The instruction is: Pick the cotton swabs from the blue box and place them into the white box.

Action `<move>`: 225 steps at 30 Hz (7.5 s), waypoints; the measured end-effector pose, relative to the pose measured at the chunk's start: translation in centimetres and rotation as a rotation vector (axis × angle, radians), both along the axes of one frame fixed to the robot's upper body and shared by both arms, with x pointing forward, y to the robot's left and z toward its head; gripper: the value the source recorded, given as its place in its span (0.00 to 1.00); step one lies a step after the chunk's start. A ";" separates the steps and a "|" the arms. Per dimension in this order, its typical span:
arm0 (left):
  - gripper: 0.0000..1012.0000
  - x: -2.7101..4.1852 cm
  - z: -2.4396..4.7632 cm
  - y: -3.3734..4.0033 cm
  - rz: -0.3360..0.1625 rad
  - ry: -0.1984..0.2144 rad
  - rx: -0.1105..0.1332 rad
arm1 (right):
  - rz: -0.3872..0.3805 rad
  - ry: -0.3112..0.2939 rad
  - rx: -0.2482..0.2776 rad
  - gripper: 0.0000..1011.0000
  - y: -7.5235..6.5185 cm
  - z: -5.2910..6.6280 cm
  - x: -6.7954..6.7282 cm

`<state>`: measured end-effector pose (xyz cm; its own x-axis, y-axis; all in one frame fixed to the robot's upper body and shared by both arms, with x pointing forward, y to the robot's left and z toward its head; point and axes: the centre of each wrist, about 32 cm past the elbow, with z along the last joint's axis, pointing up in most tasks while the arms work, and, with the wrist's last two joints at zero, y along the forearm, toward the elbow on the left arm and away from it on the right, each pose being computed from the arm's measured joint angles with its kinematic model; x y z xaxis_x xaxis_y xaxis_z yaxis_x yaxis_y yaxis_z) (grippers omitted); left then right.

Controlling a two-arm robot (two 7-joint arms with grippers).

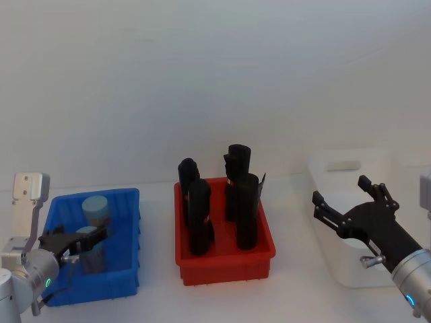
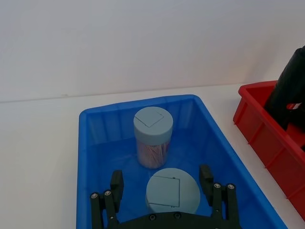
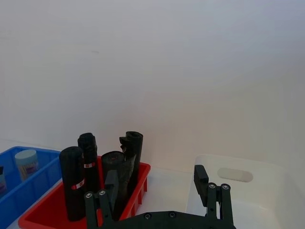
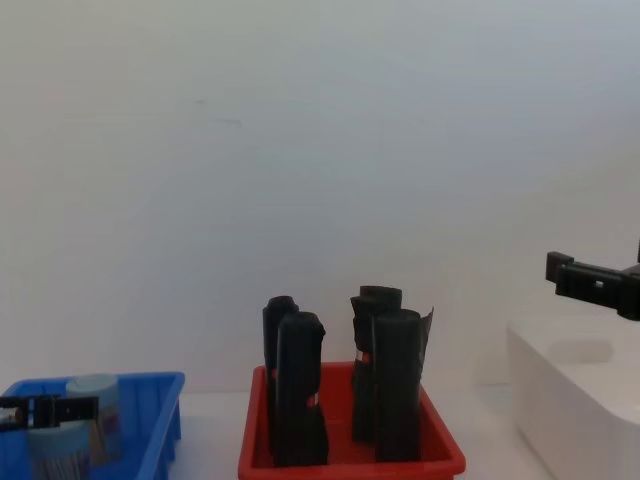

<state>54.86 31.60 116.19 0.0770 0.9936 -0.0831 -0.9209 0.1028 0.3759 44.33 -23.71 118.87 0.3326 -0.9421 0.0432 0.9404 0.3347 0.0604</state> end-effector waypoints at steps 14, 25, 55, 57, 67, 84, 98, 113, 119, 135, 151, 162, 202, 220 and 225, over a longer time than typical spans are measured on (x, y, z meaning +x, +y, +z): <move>0.97 0.31 -0.79 0.38 -0.014 0.014 -0.042 | 0.000 0.000 0.000 0.99 0.0 0.0 0.0; 0.72 0.41 -0.83 0.32 -0.019 0.023 -0.020 | 0.000 0.000 0.000 0.99 0.0 0.0 0.0; 0.66 -0.36 7.12 -2.84 -0.263 -0.170 0.099 | 0.000 0.000 0.000 0.99 0.0 0.0 0.0; 0.66 -0.35 8.05 -3.29 -0.296 -0.172 0.104 | 0.000 0.000 0.000 0.99 0.0 0.0 0.0; 0.66 -0.03 11.64 -5.45 -0.439 -0.141 0.108 | 0.000 0.000 0.000 0.99 0.0 0.0 0.0; 0.66 1.14 16.27 -8.84 -0.681 -0.097 0.076 | 0.000 0.000 0.000 0.99 0.0 0.0 0.0; 0.66 1.49 18.09 -10.31 -0.775 -0.088 0.061 | 0.000 0.000 0.000 0.99 0.0 0.0 0.0; 0.66 1.58 18.68 -10.76 -0.804 -0.086 0.058 | 0.061 -0.016 -0.023 0.99 -0.2 0.5 0.2; 0.66 1.60 18.78 -10.84 -0.810 -0.085 0.057 | 0.126 -0.035 -0.042 0.99 -0.3 1.0 0.5; 0.66 1.61 18.87 -10.93 -0.815 -0.084 0.056 | 0.355 -0.078 -0.066 0.99 0.4 2.7 1.9; 0.66 1.62 18.93 -10.94 -0.817 -0.085 0.055 | 0.524 -0.066 -0.071 0.99 2.2 3.1 5.9; 0.66 1.62 18.93 -10.94 -0.817 -0.085 0.055 | 0.536 -0.029 -0.074 0.99 2.6 2.5 7.9; 0.66 1.62 18.92 -10.94 -0.817 -0.085 0.056 | 0.629 0.001 -0.038 0.78 3.7 1.1 12.1; 0.79 1.62 18.92 -10.94 -0.817 -0.084 0.056 | 0.623 0.015 -0.039 0.62 3.8 1.0 12.8; 0.92 1.62 18.93 -10.94 -0.817 -0.084 0.055 | 0.620 0.012 -0.038 0.62 3.7 1.1 12.8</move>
<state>56.48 20.66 135.12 0.7813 0.6241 0.0029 -0.5893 0.7362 0.3329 57.18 -19.98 119.94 0.8181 -0.5713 0.0655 0.5708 0.8206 0.0281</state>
